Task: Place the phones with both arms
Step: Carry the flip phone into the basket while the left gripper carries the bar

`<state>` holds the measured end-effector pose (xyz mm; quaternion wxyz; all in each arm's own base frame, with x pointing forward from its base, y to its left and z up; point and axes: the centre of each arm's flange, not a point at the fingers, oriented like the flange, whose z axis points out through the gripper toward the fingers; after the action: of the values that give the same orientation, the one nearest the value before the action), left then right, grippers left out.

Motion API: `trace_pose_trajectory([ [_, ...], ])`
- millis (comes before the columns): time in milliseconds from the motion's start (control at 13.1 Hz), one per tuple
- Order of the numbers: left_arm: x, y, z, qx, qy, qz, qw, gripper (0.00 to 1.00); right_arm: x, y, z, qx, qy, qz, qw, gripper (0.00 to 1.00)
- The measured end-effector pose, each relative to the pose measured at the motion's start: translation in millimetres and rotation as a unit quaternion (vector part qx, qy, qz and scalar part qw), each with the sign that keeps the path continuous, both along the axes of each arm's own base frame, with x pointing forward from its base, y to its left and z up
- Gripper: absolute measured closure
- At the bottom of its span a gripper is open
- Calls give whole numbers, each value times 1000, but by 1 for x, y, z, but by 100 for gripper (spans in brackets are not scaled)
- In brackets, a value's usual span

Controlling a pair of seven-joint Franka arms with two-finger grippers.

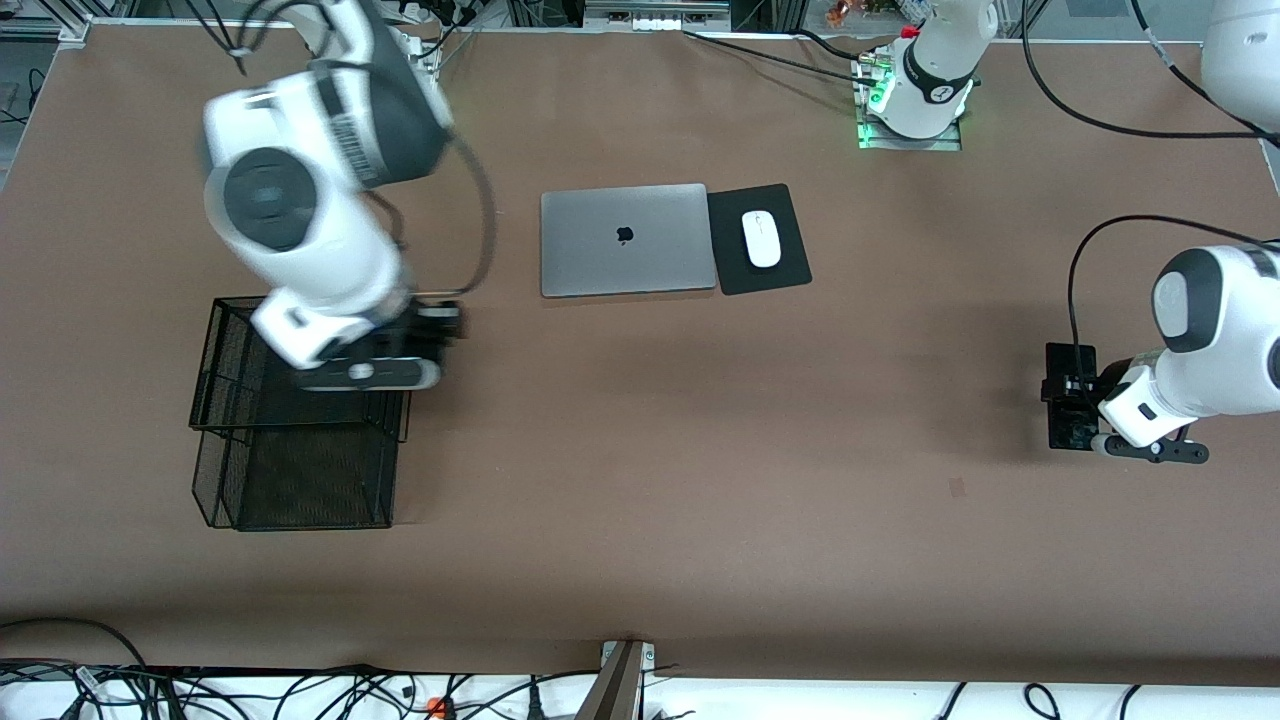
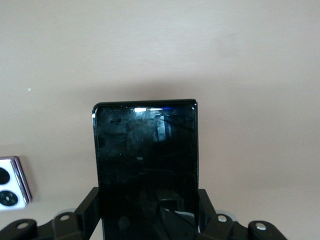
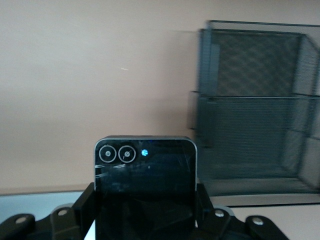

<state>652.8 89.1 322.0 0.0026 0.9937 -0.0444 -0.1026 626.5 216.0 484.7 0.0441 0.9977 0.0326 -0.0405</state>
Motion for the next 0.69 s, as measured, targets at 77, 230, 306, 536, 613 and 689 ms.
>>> trace_pose_trajectory([
  [77,5,-19,16,-4,6,0,1000,20,2,-38,-3,0,5,11,1000,21],
  [230,11,-65,43,-16,5,-13,1000,20,3,-116,-20,3,-4,35,999,21],
  [306,13,-90,53,-23,-1,-25,999,20,-2,-152,-35,5,-12,45,999,21],
  [536,10,-170,65,-32,-8,-52,998,20,-25,-224,-95,14,-26,58,998,21],
  [613,6,-202,64,-33,-6,-56,998,20,-32,-237,-114,17,-30,59,998,21],
  [689,-1,-238,62,-35,-1,-56,998,20,-39,-247,-131,21,-32,57,998,21],
])
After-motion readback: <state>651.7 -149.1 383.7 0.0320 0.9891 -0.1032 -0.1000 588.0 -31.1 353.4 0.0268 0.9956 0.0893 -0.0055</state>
